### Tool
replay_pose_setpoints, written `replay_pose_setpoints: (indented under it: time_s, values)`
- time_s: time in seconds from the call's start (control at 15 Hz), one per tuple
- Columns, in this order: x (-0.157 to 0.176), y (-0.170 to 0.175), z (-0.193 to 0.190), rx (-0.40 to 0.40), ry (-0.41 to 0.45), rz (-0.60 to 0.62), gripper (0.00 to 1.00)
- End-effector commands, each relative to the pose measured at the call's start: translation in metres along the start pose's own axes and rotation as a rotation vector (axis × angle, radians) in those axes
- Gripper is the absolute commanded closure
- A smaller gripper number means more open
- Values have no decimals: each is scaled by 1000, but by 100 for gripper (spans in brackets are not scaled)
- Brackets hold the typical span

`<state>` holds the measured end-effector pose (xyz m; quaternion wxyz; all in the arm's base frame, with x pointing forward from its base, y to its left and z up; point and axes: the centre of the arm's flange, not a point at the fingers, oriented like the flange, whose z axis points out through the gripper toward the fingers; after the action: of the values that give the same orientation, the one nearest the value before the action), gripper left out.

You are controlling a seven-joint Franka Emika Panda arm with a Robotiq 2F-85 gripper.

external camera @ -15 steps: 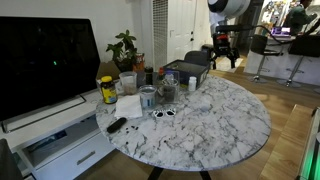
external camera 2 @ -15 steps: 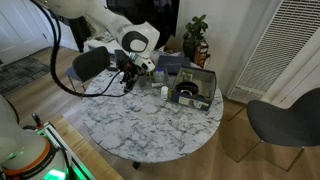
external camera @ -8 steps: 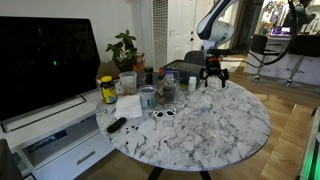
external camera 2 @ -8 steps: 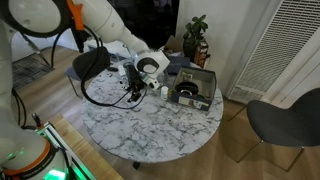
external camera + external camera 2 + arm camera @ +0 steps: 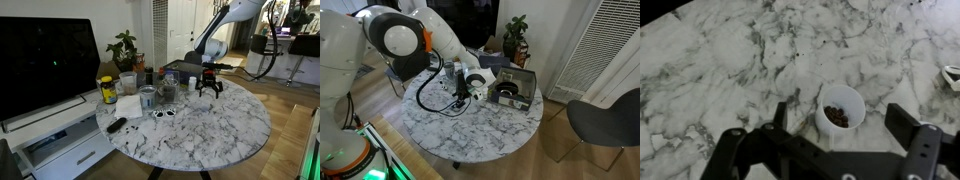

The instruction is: Pour the contents in the measuring cup into the cup

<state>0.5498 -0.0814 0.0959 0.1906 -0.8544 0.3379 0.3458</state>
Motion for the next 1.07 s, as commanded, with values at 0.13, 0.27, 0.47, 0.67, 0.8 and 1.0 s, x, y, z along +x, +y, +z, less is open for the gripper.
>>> replay_pose_setpoints:
  time_s: [0.13,0.27,0.47,0.67,0.8,1.0]
  values:
    - [30,-2,5,37,-73,3,25]
    - [34,-2,5,35,-81,2,34]
    - [37,-2,5,25,-91,-2,58]
    - [40,-2,6,16,-101,-3,81]
    - [42,-2,7,12,-106,-1,90]
    - [46,-1,9,10,-114,1,87]
